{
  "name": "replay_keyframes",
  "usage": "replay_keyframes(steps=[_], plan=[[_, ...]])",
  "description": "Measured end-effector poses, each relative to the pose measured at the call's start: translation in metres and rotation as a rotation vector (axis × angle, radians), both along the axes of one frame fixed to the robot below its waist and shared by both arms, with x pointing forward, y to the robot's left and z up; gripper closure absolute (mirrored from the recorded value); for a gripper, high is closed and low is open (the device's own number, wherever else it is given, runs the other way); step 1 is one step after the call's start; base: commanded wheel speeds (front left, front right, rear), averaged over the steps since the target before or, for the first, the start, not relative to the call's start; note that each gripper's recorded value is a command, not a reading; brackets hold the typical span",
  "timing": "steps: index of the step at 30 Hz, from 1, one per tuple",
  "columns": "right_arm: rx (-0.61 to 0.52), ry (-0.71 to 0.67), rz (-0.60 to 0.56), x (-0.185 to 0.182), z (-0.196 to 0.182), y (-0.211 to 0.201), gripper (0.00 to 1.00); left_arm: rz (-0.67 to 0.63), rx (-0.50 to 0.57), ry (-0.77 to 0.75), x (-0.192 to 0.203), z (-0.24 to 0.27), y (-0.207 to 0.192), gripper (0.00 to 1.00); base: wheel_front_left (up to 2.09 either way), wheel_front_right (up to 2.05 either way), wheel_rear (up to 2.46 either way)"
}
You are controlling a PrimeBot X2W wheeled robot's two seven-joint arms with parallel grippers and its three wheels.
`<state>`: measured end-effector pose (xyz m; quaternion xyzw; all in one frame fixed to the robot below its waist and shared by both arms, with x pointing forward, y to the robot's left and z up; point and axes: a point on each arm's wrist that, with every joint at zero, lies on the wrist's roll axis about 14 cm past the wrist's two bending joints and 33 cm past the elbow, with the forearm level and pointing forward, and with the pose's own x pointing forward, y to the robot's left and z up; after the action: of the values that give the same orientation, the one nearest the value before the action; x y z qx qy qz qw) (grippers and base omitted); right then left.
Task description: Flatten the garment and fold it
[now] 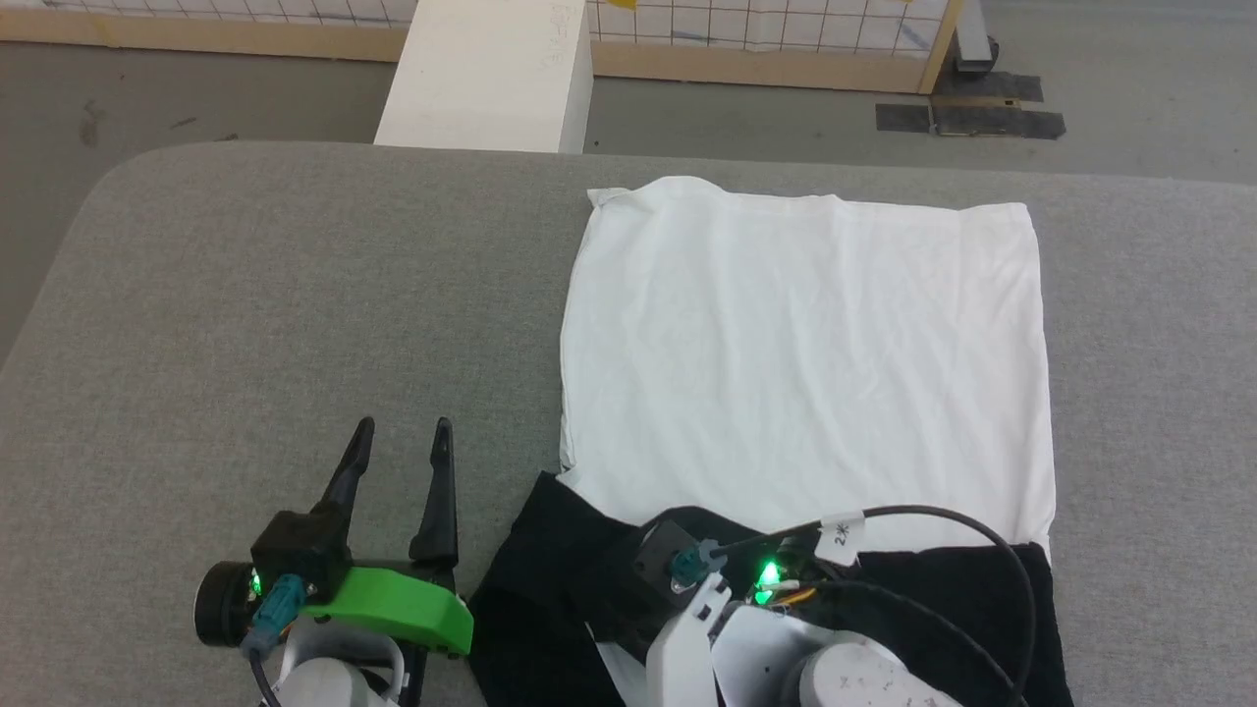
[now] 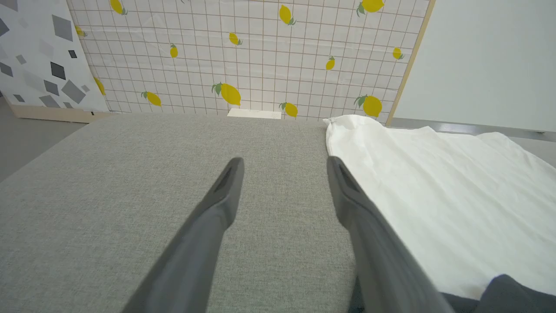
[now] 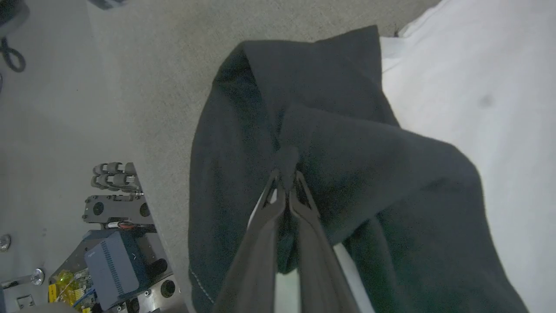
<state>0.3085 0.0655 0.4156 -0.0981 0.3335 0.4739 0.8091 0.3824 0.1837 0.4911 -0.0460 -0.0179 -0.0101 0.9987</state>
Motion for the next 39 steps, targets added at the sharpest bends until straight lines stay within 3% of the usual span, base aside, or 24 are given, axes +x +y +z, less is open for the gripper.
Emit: replay_keyframes(steps=[1,2,9,12,15,22,29,39], plan=[[0.015,0.004,-0.008,0.0,0.0,0.001,0.55,-0.002,0.0,0.002,0.0,-0.001,-0.001,0.0,0.0,0.0,0.0],[0.032,0.006,-0.015,0.001,0.002,0.002,0.0,-0.004,-0.001,0.003,0.001,-0.001,-0.001,0.0,0.0,0.0,0.0],[0.278,-0.083,-0.202,0.03,0.048,-0.009,0.0,-0.058,-0.008,-0.005,0.007,0.001,-0.017,0.0,0.0,0.0,0.0],[0.392,-0.189,-0.333,0.054,0.081,-0.032,0.0,-0.098,-0.005,-0.032,0.018,0.009,-0.027,0.0,0.0,0.0,0.0],[0.436,-0.315,-0.473,0.077,0.104,-0.071,0.0,-0.164,0.008,-0.057,0.039,0.022,-0.04,0.0,0.0,0.0,0.0],[0.412,-0.518,-0.721,0.112,0.12,-0.153,0.0,-0.292,0.093,-0.031,0.115,0.05,-0.056,0.0,0.0,0.0,0.0],[0.368,-0.509,-0.883,0.126,0.09,-0.204,0.0,-0.396,0.175,0.185,0.189,0.035,-0.065,0.0,0.0,0.0,0.0],[0.281,-0.457,-1.026,0.125,0.046,-0.251,0.0,-0.407,0.121,0.58,0.247,-0.041,-0.078,0.0,0.0,0.0,0.0]])
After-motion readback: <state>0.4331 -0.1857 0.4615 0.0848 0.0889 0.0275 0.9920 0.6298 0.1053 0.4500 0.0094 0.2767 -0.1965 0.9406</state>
